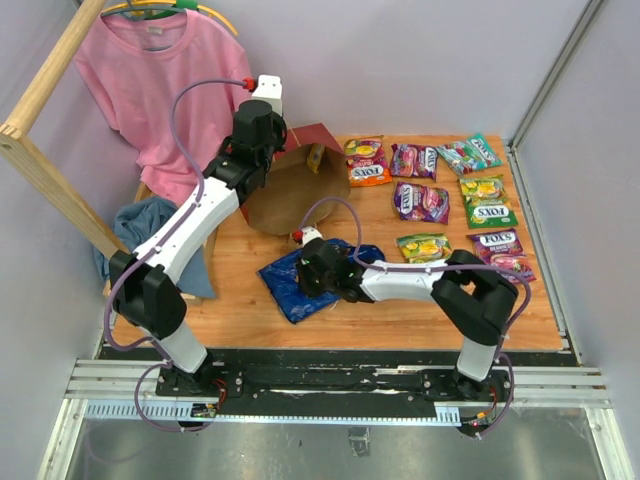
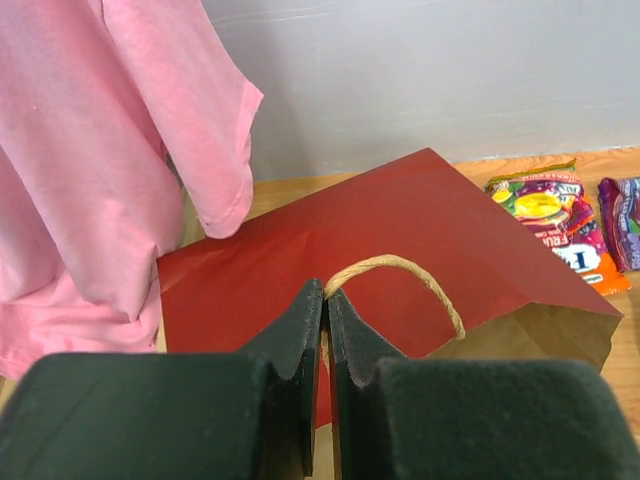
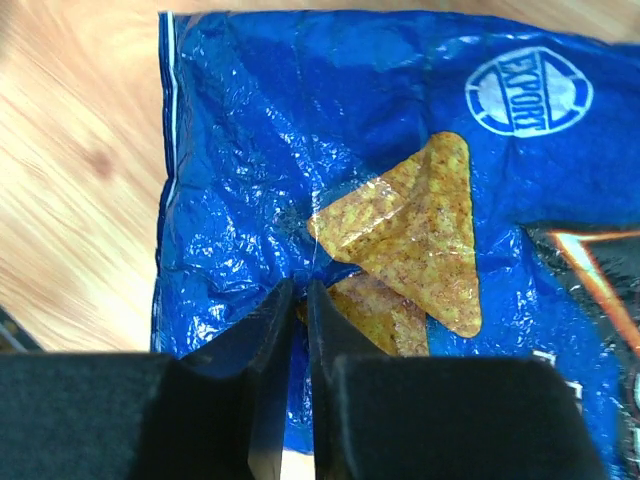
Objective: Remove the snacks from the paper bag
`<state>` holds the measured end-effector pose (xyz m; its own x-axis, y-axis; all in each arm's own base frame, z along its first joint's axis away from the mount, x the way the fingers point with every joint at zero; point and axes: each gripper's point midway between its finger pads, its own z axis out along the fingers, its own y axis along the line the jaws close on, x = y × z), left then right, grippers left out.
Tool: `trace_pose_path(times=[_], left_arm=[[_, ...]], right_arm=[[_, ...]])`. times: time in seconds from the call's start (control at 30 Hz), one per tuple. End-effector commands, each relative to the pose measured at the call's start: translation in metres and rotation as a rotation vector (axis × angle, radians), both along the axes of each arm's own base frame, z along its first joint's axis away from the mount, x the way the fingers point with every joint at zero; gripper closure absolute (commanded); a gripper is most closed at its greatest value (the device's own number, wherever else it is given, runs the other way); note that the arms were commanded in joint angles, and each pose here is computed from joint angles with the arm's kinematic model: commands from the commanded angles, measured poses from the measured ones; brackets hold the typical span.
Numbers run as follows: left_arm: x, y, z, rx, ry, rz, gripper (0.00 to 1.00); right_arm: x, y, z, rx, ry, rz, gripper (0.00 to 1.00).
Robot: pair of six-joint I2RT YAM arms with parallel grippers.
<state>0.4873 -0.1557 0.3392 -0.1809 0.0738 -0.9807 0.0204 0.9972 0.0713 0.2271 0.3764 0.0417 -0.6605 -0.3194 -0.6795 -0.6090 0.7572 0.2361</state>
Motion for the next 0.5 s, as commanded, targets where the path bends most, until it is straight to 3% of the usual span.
trace_pose_path(times=[0.0, 0.2, 0.3, 0.47], left_arm=[[-0.01, 0.007, 0.022, -0.035, -0.051, 0.011, 0.91], [-0.018, 0.011, 0.031, -0.03, -0.058, 0.008, 0.9], [-0.02, 0.014, 0.037, -0.015, -0.057, 0.011, 0.89], [-0.022, 0.017, 0.039, -0.007, -0.051, 0.026, 0.89]], right_arm=[[-0.029, 0.04, -0.02, 0.104, 0.203, -0.01, 0.89], [-0.011, 0.069, -0.002, 0.233, 0.257, -0.194, 0.9], [-0.008, 0.07, 0.022, 0.276, 0.162, -0.255, 0.83], [-0.003, 0.038, 0.077, 0.299, -0.11, -0.266, 0.59]])
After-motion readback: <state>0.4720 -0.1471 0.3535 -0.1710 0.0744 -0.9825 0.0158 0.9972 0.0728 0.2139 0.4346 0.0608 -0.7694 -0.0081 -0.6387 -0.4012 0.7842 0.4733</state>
